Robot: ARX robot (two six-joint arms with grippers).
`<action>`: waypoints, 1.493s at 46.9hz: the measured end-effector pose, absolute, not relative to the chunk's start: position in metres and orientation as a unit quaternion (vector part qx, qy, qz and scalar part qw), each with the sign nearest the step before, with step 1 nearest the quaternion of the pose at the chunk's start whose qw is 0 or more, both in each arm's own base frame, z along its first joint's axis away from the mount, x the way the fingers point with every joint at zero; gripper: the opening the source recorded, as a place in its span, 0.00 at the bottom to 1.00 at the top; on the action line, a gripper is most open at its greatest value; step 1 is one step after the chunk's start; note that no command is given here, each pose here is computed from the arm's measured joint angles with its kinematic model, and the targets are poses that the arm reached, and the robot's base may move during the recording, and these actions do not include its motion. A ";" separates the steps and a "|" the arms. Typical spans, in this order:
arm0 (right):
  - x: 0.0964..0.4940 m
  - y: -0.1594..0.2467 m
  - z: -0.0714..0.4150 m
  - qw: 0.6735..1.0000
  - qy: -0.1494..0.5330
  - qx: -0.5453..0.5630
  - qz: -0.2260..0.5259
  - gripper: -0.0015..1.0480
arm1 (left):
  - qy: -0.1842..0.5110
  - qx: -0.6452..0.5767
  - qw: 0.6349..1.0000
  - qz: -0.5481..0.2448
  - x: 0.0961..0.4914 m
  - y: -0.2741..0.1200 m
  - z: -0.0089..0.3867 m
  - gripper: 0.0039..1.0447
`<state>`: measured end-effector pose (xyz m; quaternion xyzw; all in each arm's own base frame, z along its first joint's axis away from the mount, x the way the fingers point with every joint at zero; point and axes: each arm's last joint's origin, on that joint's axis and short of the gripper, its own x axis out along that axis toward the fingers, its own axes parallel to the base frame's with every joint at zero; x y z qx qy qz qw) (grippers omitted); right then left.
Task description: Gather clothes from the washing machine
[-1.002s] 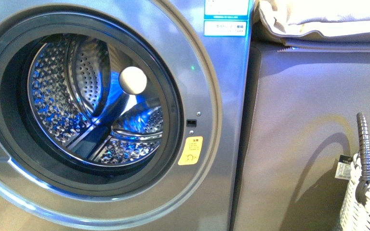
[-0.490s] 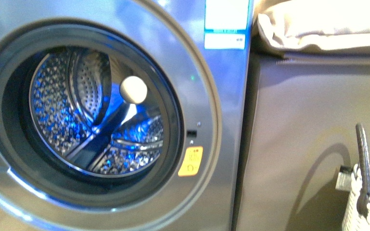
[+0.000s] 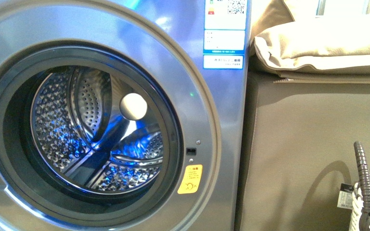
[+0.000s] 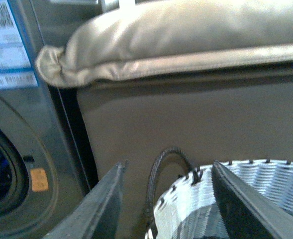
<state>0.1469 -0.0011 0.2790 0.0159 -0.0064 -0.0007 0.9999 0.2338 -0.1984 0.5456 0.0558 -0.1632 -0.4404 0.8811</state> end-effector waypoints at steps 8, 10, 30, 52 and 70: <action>0.136 -0.001 0.240 1.000 0.000 0.004 -0.002 0.12 | -0.153 0.047 0.893 -0.420 0.232 -0.200 0.547 0.94; 0.134 -0.001 0.236 1.000 -0.001 0.003 -0.002 0.05 | -0.121 0.027 0.925 -0.358 0.231 -0.199 0.549 0.94; 0.119 0.000 0.196 1.000 0.000 0.001 -0.001 0.02 | -0.071 -0.014 0.996 -0.043 0.214 -0.129 0.527 0.94; 0.110 0.000 0.179 1.000 0.000 0.001 -0.001 0.02 | -0.018 -0.022 1.000 0.001 0.167 -0.103 0.464 0.85; 0.098 0.000 0.165 1.000 -0.001 0.001 -0.001 0.02 | -0.011 -0.008 1.000 -0.004 0.141 -0.044 0.326 0.23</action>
